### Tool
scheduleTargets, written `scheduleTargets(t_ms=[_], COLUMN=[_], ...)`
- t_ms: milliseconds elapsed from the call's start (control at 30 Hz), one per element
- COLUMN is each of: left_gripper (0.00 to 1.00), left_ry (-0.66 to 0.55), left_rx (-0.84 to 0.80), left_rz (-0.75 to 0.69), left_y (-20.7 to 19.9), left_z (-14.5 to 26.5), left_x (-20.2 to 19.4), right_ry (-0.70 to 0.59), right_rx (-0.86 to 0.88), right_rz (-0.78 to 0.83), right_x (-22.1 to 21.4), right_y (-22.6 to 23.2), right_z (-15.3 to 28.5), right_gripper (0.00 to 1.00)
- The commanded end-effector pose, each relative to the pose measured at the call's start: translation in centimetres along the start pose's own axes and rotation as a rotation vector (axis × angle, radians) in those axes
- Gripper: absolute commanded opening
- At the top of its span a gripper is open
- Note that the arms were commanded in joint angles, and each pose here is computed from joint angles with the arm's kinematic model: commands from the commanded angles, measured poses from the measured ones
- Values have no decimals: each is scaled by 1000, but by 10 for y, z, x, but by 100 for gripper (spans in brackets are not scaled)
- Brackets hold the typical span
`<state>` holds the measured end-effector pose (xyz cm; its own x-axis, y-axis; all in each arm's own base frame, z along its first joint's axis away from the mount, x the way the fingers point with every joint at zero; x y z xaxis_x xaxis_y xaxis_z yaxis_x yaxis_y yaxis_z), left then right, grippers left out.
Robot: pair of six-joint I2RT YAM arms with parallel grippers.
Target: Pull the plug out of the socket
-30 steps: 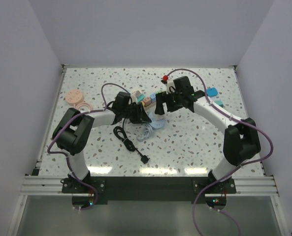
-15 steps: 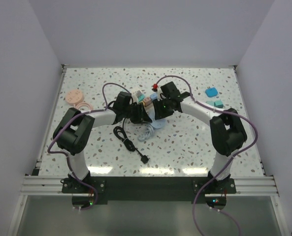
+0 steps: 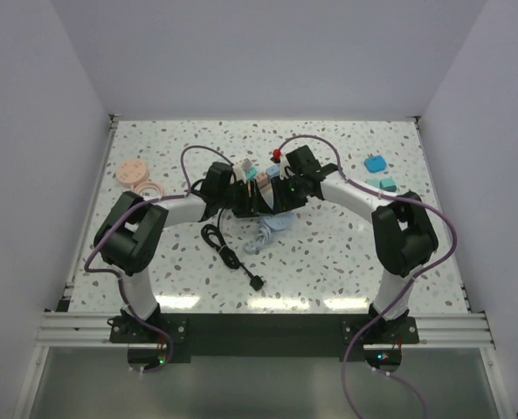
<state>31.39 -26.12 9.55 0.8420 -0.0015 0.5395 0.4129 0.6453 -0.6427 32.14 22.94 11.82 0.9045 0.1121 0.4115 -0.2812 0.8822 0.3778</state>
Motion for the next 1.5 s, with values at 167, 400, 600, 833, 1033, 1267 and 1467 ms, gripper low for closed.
scheduleTargets(t_ms=[167, 400, 600, 833, 1033, 1267, 1467], left_gripper=[53, 0, 0, 0, 0, 0, 0], left_ry=[-52, -42, 7, 38, 47, 29, 10], left_rx=[-62, -146, 26, 122, 114, 88, 52], left_rz=[-97, -94, -29, 39, 61, 64, 59], left_y=[-4, -7, 18, 42, 45, 39, 31], left_z=[-7, -6, -7, -11, -16, -18, -20], left_x=[6, -7, -22, -40, -43, -34, -22], right_ry=[-32, -59, -99, -234, -287, -335, -419], right_rx=[159, 195, 164, 103, 64, 35, -49], right_rz=[-15, -29, -45, -2, 2, -8, -131], right_x=[4, 13, 24, 26, 23, 24, 21], right_y=[26, 33, 28, 18, 9, 3, -12], right_z=[23, 30, 56, 98, 105, 102, 95], right_gripper=[0, 0, 0, 0, 0, 0, 0])
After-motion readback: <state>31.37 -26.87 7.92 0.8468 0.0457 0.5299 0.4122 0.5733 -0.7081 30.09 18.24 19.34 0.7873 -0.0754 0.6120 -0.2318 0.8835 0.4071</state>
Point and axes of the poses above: each gripper's point midway between its finger pads, its own z axis back along the fingers, its own y axis along the line the jaws close on, x = y × z, the point moved 6 cm from there along z, back along the fingers, and after that the axes turned 11 degrees about -z, right-handed, at the moved point
